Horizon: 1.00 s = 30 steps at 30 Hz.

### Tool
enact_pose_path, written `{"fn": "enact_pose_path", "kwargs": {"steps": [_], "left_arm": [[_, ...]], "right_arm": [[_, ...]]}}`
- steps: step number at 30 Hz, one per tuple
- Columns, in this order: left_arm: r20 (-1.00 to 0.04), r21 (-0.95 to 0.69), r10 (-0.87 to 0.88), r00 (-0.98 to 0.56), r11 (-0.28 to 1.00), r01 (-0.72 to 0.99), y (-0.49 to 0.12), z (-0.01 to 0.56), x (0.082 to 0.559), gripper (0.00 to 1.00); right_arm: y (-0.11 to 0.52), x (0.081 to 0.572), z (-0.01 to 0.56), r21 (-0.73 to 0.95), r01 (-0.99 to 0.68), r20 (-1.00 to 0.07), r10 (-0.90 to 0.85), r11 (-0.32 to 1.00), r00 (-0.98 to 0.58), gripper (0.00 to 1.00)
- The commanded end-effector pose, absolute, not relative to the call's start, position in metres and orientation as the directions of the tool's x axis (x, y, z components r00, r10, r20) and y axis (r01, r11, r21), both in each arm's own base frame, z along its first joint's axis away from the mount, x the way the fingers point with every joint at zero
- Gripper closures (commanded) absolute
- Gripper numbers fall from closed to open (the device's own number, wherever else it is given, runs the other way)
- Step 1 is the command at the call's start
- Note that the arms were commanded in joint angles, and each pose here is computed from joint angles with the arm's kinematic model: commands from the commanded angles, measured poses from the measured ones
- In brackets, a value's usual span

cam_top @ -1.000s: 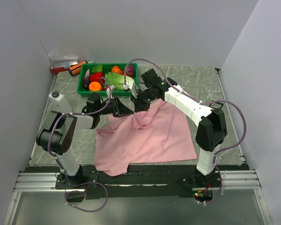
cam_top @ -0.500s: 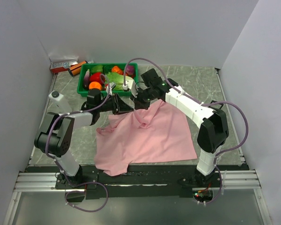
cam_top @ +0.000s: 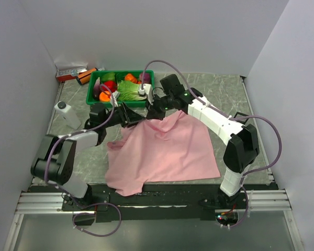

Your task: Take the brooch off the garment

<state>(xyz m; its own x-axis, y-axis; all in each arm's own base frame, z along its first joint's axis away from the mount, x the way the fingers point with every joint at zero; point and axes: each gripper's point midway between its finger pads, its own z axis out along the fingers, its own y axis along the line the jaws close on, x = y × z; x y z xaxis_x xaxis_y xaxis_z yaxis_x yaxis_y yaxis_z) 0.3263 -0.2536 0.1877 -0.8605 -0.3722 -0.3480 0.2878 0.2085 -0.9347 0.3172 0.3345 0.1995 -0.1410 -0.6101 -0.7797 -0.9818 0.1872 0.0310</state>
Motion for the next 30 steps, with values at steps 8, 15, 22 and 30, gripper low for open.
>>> {"fn": "enact_pose_path", "kwargs": {"steps": [8,15,22,30], "left_arm": [[-0.908,-0.418,-0.105,-0.405,0.268,0.868,-0.228,0.291,0.277,0.3],[-0.917,-0.391,-0.074,-0.393,0.376,0.84,-0.22,0.257,0.285,0.31],[-0.915,-0.395,-0.077,-0.397,0.383,0.835,-0.222,0.235,0.277,0.32],[-0.905,-0.406,0.057,-0.422,0.183,0.895,-0.265,0.194,0.236,0.3]], "right_arm": [[0.324,0.237,0.189,0.361,-0.93,-0.724,-0.606,0.074,-0.329,1.0],[0.321,0.236,0.19,0.346,-0.935,-0.729,-0.606,0.074,-0.318,1.0],[0.313,0.231,0.191,0.336,-0.937,-0.729,-0.604,0.093,-0.322,1.0],[0.29,0.217,0.169,0.572,-0.816,-0.673,-0.517,0.09,-0.528,1.0]]}}
